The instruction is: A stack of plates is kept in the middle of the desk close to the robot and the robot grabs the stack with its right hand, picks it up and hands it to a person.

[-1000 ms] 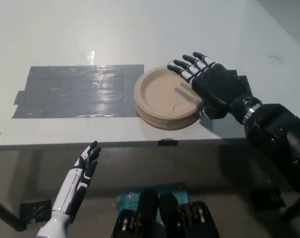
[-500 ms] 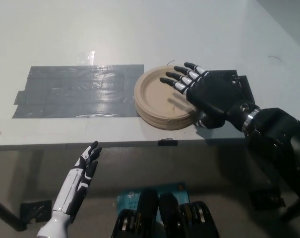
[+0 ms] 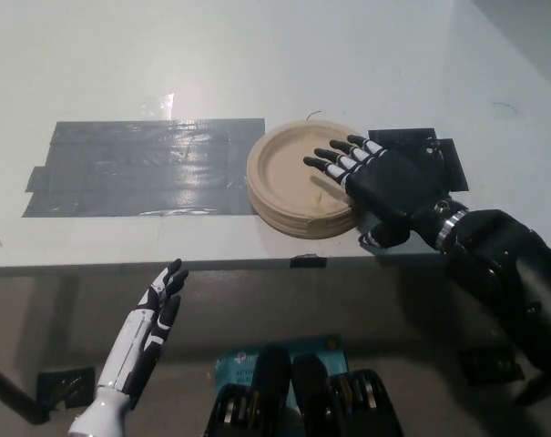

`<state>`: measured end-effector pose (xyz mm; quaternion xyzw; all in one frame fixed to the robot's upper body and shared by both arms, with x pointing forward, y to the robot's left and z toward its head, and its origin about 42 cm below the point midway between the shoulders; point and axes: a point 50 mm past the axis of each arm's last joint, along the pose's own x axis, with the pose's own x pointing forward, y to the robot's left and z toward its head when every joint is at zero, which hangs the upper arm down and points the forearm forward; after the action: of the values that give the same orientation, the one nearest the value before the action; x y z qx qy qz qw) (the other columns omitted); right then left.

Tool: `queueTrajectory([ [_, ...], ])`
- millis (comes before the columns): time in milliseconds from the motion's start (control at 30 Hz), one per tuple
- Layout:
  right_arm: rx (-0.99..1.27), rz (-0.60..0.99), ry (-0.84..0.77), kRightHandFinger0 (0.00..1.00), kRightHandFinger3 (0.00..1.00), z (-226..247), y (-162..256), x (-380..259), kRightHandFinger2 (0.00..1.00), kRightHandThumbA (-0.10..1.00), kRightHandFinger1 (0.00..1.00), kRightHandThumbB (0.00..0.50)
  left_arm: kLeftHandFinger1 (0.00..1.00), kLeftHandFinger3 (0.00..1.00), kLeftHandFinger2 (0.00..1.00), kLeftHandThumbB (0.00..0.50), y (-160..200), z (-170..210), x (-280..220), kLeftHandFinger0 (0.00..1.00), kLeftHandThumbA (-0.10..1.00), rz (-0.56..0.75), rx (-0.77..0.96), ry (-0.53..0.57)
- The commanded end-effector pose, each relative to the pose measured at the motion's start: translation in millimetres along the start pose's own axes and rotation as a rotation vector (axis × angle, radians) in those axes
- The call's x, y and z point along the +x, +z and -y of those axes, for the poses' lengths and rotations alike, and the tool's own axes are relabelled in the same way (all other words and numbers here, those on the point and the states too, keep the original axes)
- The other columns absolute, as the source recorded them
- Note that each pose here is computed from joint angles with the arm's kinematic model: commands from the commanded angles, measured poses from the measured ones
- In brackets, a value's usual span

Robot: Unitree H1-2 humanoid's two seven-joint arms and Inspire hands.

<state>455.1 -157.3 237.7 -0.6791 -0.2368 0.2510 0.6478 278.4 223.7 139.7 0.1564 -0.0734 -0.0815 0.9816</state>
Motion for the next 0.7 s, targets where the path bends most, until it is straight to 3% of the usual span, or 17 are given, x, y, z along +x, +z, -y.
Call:
queueTrajectory([
  [0,-0.035,-0.014,-0.113,1.0,1.0,24,-3,9,1.0,1.0,1.0,0.496,1.0,1.0,1.0,0.0,14,-5,4,1.0,1.0,0.062,0.026,-0.004],
  [667,-0.066,-0.04,-0.191,1.0,1.0,-4,5,21,1.0,1.0,1.0,0.5,1.0,1.0,1.0,0.0,13,-3,6,1.0,1.0,0.068,0.027,-0.007],
])
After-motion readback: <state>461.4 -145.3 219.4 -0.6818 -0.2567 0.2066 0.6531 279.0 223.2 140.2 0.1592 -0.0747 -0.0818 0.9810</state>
